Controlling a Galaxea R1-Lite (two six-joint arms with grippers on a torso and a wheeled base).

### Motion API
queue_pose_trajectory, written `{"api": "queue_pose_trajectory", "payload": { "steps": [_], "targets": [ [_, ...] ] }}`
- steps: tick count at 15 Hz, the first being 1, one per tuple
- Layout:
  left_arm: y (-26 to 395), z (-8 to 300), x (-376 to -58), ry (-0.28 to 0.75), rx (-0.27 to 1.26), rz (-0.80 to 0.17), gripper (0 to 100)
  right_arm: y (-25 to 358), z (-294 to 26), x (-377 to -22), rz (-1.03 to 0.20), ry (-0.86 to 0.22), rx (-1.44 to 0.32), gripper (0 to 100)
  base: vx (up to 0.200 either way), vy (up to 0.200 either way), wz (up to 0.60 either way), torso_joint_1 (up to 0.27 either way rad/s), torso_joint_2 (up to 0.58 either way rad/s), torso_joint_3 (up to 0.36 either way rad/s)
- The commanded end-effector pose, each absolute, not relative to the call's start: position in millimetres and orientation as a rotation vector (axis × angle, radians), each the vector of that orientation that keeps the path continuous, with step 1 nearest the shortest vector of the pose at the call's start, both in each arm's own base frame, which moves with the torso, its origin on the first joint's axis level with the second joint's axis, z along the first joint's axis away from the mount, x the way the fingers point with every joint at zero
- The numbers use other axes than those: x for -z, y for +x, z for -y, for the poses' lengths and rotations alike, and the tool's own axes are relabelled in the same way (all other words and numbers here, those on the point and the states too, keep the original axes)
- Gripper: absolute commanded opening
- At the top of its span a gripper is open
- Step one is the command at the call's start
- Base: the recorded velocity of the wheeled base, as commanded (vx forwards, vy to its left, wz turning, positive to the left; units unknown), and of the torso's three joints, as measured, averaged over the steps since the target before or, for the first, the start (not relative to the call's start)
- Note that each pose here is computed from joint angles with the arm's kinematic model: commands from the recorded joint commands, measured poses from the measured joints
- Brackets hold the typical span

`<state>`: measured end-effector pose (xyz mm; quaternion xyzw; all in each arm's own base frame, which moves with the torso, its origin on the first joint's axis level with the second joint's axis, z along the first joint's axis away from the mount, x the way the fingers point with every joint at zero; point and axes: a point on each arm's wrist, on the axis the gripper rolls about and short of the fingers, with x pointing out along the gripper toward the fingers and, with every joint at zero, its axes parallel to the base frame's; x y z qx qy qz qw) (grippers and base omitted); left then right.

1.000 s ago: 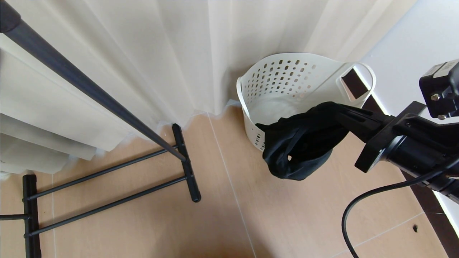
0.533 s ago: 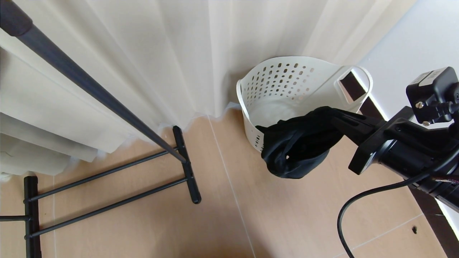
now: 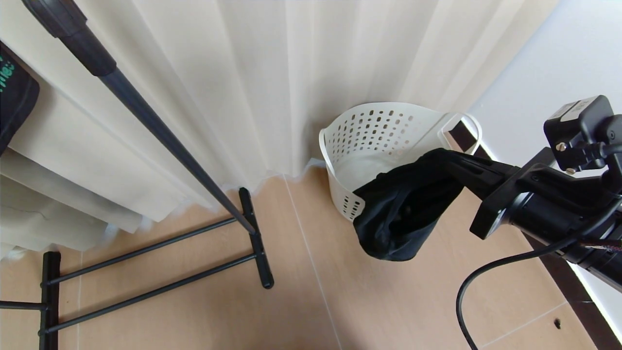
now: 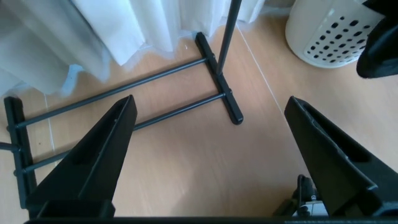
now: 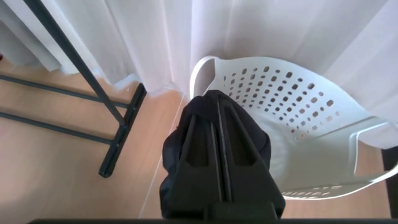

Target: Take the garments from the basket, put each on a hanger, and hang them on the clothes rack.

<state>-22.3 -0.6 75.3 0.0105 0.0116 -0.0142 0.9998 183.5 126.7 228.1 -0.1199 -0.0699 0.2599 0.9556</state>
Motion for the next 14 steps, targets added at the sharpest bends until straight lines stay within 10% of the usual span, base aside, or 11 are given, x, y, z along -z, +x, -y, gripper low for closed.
{"api": "queue_pose_trajectory", "payload": {
  "steps": [1,14],
  "targets": [
    [-22.4,0.6,-75.3,0.021,0.028,-0.023,100,186.0,-127.7,-226.5,0.134,-0.248,-0.525,0,0.000,0.000,0.00,-0.007,0.00,0.198],
    [-22.4,0.7,-75.3,0.020,0.026,-0.023,100,191.0,-126.6,-225.0,0.124,-0.252,-0.511,0,0.000,0.000,0.00,0.015,-0.09,0.122]
  ]
}}
